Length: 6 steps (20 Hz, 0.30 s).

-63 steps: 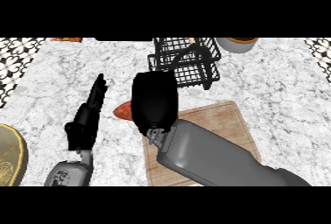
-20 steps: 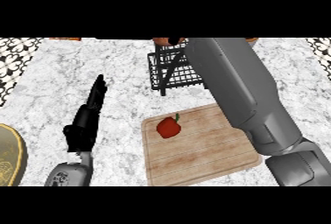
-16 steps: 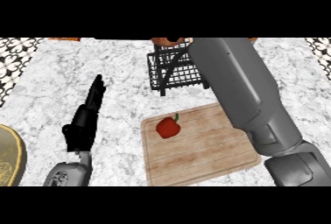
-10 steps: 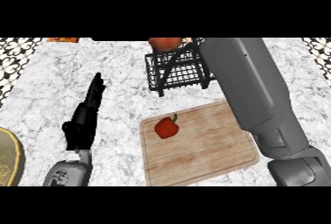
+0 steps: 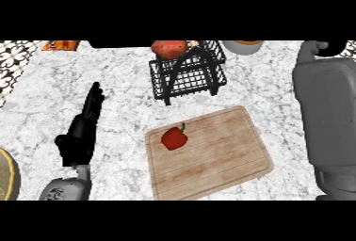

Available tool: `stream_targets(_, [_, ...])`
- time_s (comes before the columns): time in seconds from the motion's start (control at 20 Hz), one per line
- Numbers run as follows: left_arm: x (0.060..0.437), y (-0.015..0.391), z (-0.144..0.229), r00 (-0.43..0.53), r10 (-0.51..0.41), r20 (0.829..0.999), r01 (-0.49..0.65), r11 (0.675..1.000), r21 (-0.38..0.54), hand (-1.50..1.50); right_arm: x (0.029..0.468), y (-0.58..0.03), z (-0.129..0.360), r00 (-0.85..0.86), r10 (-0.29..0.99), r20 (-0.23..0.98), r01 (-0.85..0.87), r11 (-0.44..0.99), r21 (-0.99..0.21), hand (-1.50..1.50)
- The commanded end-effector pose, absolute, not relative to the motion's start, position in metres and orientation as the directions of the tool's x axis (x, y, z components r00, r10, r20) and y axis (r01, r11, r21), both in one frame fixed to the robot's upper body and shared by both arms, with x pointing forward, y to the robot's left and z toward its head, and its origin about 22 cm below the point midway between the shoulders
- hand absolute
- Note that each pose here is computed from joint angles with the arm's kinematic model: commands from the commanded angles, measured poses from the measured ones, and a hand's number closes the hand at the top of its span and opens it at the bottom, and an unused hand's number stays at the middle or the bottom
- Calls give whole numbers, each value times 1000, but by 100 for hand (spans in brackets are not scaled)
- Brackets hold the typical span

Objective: Pick the sweet potato from the cutting board and place it in the tiered basket

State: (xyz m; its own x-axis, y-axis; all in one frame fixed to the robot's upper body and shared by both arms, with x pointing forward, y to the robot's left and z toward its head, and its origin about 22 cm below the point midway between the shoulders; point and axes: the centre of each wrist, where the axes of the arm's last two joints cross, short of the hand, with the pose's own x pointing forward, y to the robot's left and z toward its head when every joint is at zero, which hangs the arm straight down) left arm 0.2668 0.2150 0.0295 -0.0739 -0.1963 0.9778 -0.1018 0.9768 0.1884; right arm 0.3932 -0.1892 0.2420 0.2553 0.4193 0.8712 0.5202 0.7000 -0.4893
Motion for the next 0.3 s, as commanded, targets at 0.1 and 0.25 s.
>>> stream_targets(0.1, [258, 220, 24, -51, -194, 980, -107, 976, 188, 0, 319, -264, 226, 217, 382, 899, 531, 726, -437, -150])
stream_targets(0.25, [262, 224, 27, -65, -199, 978, -130, 973, 189, 0, 275, -292, 206, 195, 372, 908, 533, 737, -416, -150])
